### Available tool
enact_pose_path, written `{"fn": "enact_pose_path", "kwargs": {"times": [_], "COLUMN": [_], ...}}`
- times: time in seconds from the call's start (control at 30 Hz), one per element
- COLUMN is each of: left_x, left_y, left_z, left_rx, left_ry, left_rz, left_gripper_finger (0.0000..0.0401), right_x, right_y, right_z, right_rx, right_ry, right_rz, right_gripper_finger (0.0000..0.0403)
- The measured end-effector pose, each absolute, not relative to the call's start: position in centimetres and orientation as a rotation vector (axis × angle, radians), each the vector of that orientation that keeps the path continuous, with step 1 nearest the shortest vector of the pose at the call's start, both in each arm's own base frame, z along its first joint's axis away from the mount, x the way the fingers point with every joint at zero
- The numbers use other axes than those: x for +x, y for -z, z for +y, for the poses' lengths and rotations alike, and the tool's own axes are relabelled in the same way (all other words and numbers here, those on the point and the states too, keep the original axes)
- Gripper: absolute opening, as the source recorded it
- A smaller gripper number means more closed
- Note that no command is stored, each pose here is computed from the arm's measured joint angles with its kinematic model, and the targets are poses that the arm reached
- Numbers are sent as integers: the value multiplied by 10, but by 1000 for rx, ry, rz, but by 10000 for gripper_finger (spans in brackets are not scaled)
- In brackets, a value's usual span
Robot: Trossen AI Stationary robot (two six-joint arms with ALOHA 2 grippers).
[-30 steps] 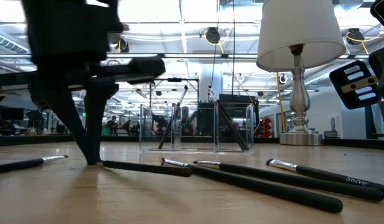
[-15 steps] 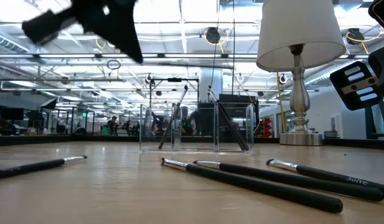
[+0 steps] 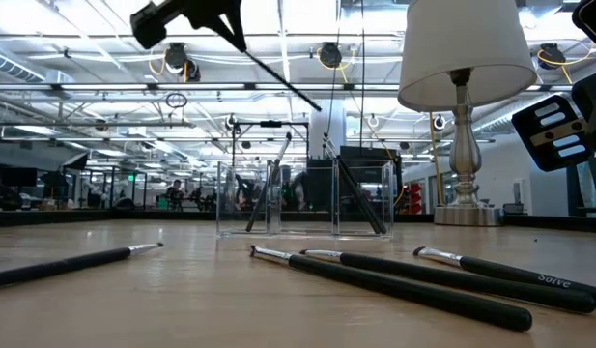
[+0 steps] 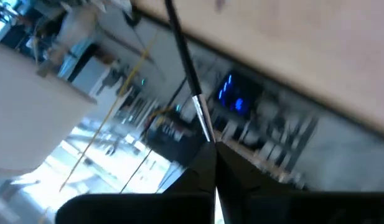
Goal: Put items in baskets/containers
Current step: Put the brow brush in the transparent organizer
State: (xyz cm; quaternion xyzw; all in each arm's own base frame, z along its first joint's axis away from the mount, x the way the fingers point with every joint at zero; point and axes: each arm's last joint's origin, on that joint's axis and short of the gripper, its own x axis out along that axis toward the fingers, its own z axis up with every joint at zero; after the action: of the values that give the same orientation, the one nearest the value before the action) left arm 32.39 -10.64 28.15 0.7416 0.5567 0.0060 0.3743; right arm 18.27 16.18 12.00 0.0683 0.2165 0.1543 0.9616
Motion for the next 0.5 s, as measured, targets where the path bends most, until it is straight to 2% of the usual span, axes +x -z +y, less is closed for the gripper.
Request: {"fn": "enact_pose_path", "kwargs": {"times": [0.17, 0.5], "left_x": [326, 323], "left_y": [-281, -281], "left_z": [-90, -80], "left_rx": [2027, 2034], "left_ry": [-72, -32], "left_rz": [1525, 1595], "left_gripper_finger": [3, 2], "right_x": [183, 183], "right_y": [-120, -120], "right_z": [162, 162], "right_rx": [137, 155], "right_ry": [-312, -308], "right_rz": [441, 444], "right_gripper_finger": [0, 0]}}
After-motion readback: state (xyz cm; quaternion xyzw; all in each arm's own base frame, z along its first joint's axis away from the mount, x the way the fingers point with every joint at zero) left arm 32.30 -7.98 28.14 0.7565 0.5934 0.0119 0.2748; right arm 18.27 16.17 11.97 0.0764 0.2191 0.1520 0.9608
